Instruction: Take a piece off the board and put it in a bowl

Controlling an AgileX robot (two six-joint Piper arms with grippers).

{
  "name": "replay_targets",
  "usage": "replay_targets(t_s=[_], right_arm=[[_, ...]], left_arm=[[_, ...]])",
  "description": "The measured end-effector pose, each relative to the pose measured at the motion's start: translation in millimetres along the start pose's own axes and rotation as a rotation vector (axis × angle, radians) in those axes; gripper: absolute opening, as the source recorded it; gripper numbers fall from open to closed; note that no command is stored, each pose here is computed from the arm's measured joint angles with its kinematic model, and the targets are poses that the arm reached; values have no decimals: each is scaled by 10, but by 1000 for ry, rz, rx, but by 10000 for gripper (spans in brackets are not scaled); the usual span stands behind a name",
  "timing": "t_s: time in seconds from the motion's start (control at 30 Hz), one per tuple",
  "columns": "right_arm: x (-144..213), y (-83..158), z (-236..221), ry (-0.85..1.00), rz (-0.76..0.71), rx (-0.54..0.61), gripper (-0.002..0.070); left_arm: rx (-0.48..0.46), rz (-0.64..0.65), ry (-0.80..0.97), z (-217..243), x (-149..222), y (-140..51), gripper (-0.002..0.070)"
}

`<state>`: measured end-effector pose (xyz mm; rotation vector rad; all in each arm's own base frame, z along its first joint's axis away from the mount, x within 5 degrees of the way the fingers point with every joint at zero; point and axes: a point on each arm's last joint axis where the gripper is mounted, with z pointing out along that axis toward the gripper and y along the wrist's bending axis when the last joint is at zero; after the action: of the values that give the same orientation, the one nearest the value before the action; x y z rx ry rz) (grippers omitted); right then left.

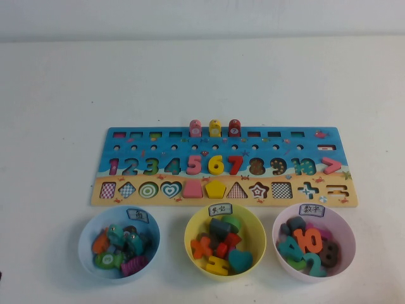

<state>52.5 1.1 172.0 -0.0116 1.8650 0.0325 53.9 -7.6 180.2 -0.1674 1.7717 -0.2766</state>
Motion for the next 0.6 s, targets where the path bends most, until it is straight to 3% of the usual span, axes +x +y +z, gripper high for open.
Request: replay_targets(t_s=[0.1, 0.17, 0.4, 0.53, 0.6], right_arm=[[0, 0, 0, 0, 0, 0, -17], [0, 0, 0, 0, 0, 0, -17], [0, 0, 0, 0, 0, 0, -17], [0, 0, 0, 0, 0, 0, -17], [0, 0, 0, 0, 0, 0, -17]], left_arm=[[68, -377, -95, -6, -96, -45, -3], [85, -477, -157, -14, -155, -41, -3], [83, -478, -286, -39, -264, -11, -3], [92, -475, -181, -27, -199, -49, -3], [104, -394, -78, -57, -218, -119, -3]])
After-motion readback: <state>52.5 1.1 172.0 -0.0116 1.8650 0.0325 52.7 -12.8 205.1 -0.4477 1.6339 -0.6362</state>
